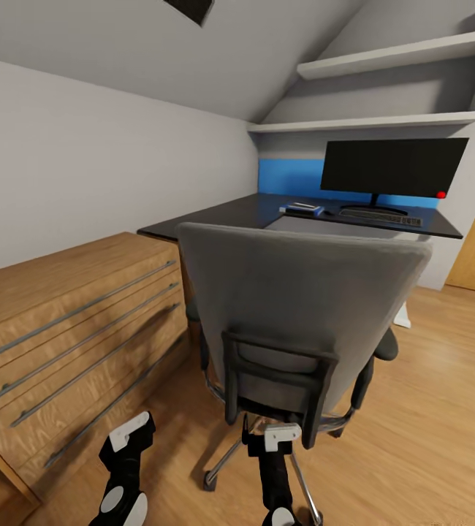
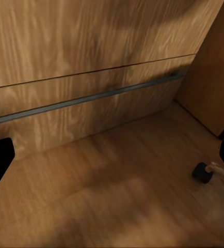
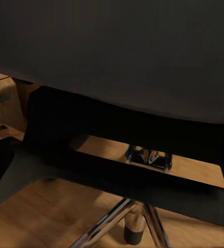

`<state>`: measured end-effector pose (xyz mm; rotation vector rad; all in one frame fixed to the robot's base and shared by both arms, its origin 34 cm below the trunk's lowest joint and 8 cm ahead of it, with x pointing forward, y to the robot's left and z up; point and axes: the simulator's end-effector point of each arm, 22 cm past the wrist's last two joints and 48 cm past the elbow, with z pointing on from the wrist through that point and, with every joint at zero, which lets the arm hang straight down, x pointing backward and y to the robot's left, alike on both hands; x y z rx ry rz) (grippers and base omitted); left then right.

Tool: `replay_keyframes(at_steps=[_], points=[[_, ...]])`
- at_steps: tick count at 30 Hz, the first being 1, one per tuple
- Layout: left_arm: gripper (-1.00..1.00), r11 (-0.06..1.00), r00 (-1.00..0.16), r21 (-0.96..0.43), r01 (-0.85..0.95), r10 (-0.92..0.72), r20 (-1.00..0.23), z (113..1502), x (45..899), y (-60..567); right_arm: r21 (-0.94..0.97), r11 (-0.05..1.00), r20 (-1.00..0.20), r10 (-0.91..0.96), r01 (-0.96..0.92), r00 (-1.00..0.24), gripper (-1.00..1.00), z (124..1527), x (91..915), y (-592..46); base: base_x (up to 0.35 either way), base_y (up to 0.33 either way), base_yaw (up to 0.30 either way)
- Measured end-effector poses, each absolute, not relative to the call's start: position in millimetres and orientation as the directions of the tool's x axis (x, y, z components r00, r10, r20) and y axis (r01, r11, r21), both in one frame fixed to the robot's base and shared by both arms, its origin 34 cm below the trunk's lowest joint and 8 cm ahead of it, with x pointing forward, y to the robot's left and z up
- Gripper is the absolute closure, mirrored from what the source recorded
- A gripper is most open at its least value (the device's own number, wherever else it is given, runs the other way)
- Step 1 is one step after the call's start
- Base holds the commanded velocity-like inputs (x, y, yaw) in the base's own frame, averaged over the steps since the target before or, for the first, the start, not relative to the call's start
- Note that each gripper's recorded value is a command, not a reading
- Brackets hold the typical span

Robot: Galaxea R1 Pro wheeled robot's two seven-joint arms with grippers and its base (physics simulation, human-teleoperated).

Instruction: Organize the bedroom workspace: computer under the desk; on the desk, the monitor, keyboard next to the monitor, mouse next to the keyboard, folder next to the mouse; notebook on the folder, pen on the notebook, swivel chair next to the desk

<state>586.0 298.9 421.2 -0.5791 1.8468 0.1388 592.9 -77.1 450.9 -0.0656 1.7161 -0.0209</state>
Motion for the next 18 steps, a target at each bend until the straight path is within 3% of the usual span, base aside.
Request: replay_keyframes(at_steps=[12,18], points=[[-1.0,0.872,-0.228,-0.191,-0.451,-0.32,-0.92,427.6,587.4,298.9,-0.05,0.998,-0.99,-0.054,-0.031,-0.128,-1.0,458.5,594.2,-77.1,-0.027,0.028,-0.203],[-1.0,0.872,-0.231,-0.19,-0.45,-0.32,-0.919,426.7,586.4,298.0,-0.05,0.998,-0.991,-0.054,-0.03,-0.123,-1.0,460.6,594.6,-77.3,-0.049,0.045,-0.076]])
